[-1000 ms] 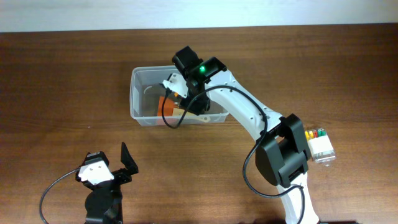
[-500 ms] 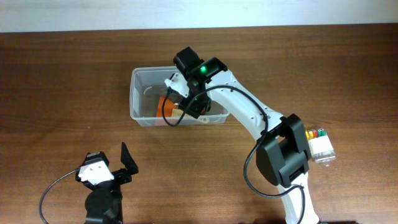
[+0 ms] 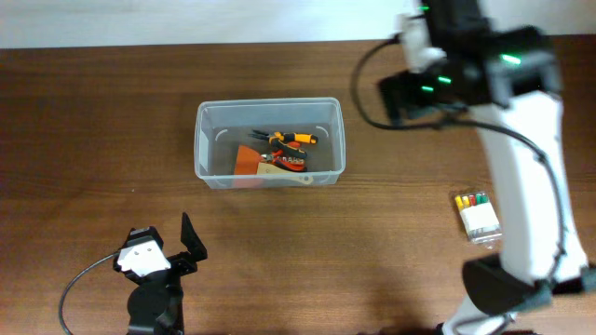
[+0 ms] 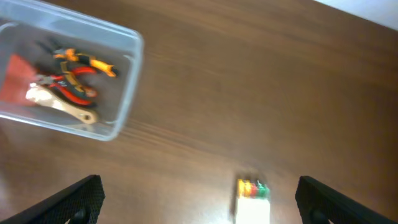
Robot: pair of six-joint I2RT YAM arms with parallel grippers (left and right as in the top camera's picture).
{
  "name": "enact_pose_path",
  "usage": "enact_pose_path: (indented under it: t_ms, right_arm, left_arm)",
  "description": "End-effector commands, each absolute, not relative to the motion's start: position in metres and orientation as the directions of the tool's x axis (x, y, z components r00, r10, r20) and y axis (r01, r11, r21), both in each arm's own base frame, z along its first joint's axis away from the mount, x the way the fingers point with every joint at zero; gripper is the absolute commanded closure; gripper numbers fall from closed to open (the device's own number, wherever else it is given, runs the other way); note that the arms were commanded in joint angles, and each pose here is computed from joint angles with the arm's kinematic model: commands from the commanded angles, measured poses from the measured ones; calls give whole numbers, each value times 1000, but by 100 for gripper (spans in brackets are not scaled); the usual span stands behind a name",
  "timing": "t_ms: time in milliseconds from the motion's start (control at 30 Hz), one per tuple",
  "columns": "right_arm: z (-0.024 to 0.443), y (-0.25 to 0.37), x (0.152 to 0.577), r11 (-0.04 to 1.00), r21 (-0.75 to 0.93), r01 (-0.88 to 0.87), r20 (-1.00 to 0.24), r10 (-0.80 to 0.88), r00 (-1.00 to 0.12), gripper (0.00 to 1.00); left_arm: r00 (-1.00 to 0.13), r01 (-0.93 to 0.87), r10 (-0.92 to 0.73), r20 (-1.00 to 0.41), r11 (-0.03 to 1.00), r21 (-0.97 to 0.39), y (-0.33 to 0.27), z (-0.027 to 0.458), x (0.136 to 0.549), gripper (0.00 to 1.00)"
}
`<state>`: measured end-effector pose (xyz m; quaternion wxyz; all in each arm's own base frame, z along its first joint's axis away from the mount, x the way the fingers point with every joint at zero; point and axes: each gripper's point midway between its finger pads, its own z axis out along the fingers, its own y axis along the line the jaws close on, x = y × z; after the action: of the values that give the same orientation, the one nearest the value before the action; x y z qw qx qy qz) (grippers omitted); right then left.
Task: Pack container
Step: 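Carry the orange-black pliers into the container and release them, then move the right gripper to the marker box and grasp it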
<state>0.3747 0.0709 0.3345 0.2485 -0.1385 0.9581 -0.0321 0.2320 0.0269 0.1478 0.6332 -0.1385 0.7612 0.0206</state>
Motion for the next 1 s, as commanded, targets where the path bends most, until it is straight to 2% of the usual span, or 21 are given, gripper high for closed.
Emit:
enact_pose_path:
  t_ms: [0, 100, 233, 333, 633, 833, 967]
  right_arm:
    - [349, 29, 354, 986, -138, -92, -474, -147, -868, 1]
    - [345, 1, 337, 989, -149, 1, -452, -68, -889, 2]
    - [314, -42, 308, 971, -196, 140, -372, 58, -927, 1]
    - [284, -55, 293, 965, -189, 181, -335, 110, -936, 1]
    - [171, -77, 268, 966, -214, 147, -210, 101, -972, 1]
    - [136, -105, 272, 965, -225, 132, -135, 103, -985, 1]
    - [103, -111, 274, 981, -102, 168, -58, 163, -985, 2]
  left_arm:
    - [-162, -236, -176, -971, 962, -135, 27, 147, 232, 1]
    - [-162, -236, -176, -971, 962, -135, 27, 147, 232, 1]
    - [-162, -236, -176, -971, 962, -135, 27, 147, 232, 1]
    - [-162, -236, -176, -971, 962, -135, 27, 147, 232, 1]
    - [-162, -236, -176, -971, 962, -135, 27, 147, 232, 1]
    - [-162, -236, -176, -971, 962, -135, 27, 147, 232, 1]
    - [-162, -236, -176, -971, 962, -135, 27, 147, 232, 1]
